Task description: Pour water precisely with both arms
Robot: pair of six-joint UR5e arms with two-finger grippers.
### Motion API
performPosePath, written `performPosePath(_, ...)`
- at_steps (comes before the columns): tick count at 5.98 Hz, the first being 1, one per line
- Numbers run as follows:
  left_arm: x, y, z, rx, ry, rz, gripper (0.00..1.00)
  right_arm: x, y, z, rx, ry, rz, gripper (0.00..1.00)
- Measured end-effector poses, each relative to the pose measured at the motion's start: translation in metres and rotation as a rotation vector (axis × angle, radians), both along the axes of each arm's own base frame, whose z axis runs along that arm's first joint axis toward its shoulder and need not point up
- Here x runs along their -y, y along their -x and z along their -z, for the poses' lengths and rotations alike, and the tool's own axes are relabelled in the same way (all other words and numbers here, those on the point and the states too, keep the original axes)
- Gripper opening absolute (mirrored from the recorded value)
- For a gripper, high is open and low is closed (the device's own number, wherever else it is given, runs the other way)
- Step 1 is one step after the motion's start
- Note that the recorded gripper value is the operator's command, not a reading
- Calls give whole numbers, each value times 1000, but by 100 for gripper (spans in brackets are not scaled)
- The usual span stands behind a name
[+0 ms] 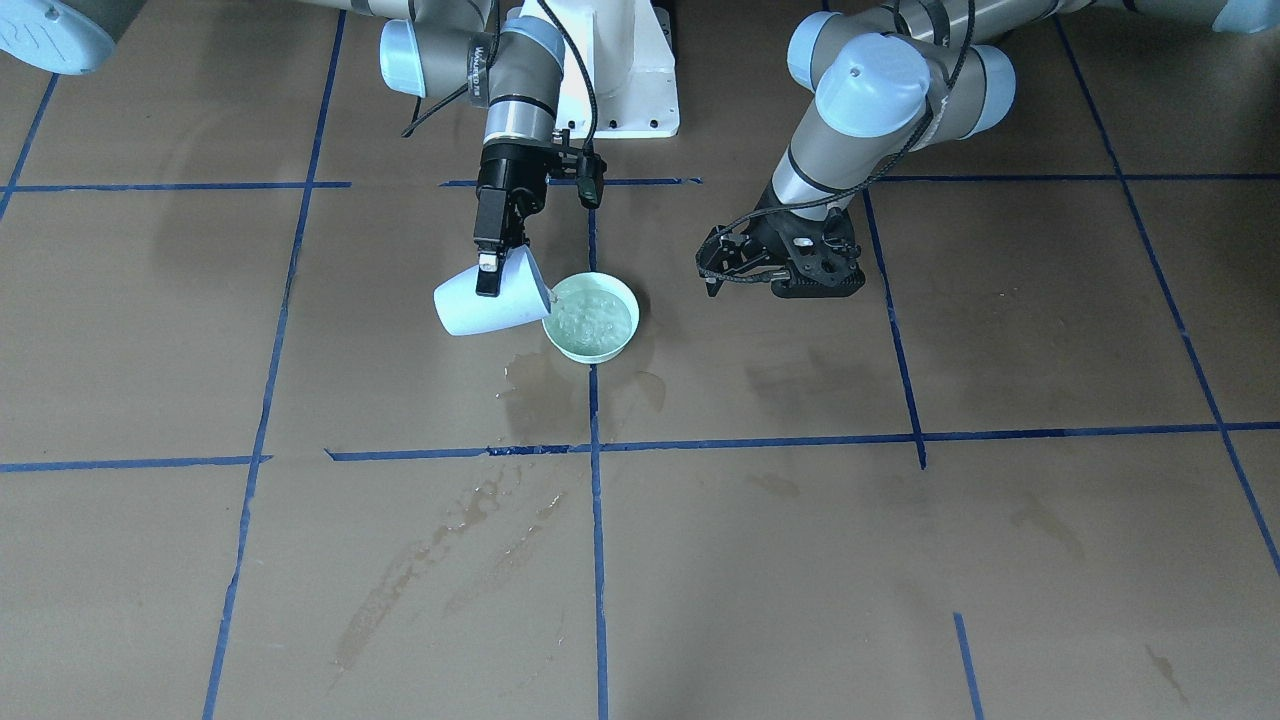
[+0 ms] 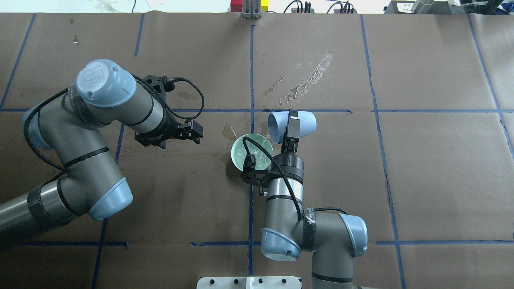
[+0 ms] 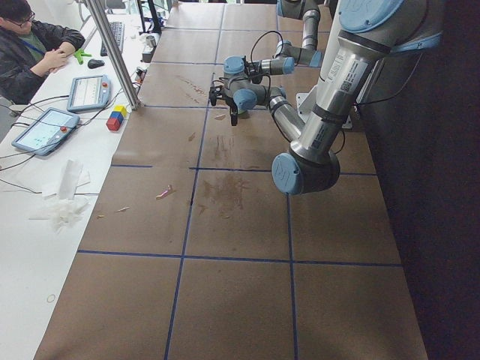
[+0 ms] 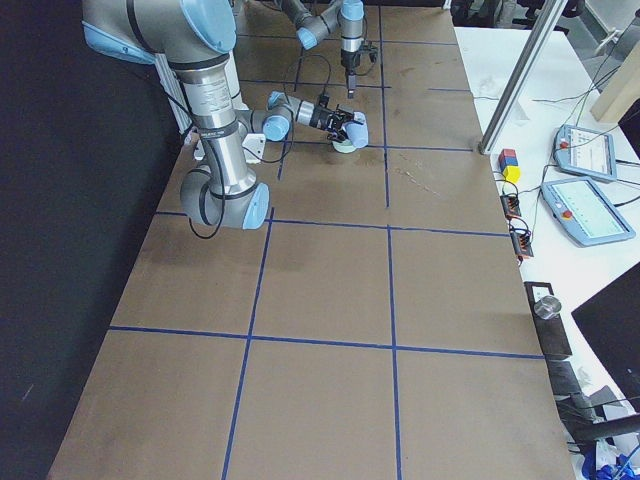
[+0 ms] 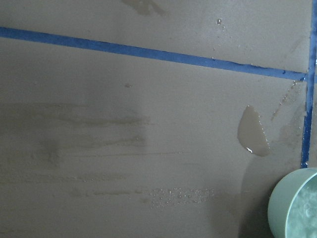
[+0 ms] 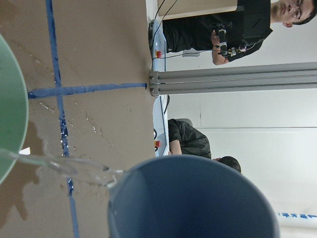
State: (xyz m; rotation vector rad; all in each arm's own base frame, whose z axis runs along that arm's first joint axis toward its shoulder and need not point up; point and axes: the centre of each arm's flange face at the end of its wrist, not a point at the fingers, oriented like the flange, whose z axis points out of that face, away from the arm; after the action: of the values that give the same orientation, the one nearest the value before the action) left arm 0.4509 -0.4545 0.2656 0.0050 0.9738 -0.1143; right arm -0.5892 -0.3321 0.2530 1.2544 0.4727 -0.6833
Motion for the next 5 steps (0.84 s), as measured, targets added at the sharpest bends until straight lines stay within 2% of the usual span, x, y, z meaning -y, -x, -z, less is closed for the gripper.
performPosePath(5, 1, 0, 0, 1, 0, 0, 100, 0, -1, 1, -33, -10, 1, 0)
